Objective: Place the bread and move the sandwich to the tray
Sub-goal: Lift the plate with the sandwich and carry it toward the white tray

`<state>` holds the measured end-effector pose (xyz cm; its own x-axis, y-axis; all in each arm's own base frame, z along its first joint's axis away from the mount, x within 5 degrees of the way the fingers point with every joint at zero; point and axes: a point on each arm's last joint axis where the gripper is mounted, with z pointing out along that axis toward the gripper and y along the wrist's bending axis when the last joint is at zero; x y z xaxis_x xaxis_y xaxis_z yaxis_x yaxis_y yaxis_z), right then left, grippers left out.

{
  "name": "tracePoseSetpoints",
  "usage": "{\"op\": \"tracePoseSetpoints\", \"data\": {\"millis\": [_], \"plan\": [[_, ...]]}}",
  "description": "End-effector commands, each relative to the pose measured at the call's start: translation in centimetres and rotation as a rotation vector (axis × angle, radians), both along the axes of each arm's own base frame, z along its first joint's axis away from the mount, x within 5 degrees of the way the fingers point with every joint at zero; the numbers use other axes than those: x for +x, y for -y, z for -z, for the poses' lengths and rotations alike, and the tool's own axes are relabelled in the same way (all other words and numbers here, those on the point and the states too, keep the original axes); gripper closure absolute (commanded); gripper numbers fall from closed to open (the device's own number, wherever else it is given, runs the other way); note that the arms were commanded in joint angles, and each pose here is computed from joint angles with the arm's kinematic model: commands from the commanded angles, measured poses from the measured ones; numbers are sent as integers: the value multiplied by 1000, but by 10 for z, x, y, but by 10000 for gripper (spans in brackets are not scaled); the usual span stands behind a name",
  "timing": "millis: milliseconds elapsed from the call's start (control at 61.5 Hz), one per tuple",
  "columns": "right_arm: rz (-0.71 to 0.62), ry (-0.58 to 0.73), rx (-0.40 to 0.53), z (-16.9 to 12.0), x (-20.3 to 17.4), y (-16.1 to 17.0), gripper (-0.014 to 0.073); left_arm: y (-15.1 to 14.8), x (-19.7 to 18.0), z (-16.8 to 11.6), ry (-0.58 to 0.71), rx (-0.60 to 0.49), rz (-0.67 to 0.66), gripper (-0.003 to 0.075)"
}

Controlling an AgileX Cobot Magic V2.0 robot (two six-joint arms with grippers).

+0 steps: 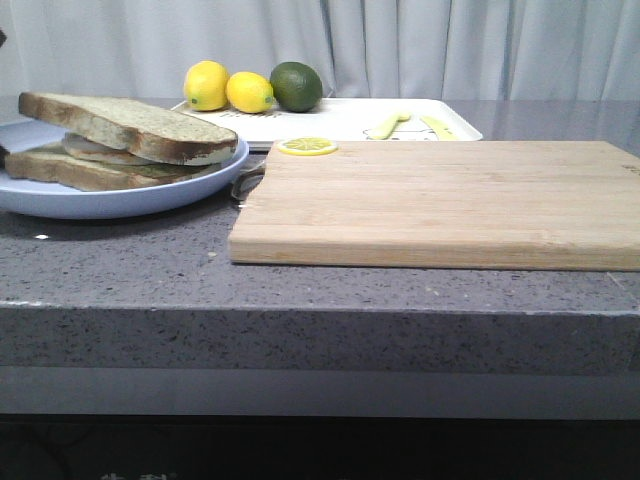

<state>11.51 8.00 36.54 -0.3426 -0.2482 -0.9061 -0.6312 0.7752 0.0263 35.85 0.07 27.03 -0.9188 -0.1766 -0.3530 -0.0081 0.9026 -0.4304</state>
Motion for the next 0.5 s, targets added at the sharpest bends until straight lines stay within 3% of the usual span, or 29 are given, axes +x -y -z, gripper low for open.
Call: {"op": "tracePoseSetpoints", "data": {"millis": [0,244,488], "plan": [[23,71,59,-15,1,1,151,4,-2,-43,140,-11,-1,741],[23,71,59,-15,1,1,151,10,10,-78,290,-126,-57,741],[23,71,59,-15,1,1,151,27,31,-91,350,-181,-39,741]]}}
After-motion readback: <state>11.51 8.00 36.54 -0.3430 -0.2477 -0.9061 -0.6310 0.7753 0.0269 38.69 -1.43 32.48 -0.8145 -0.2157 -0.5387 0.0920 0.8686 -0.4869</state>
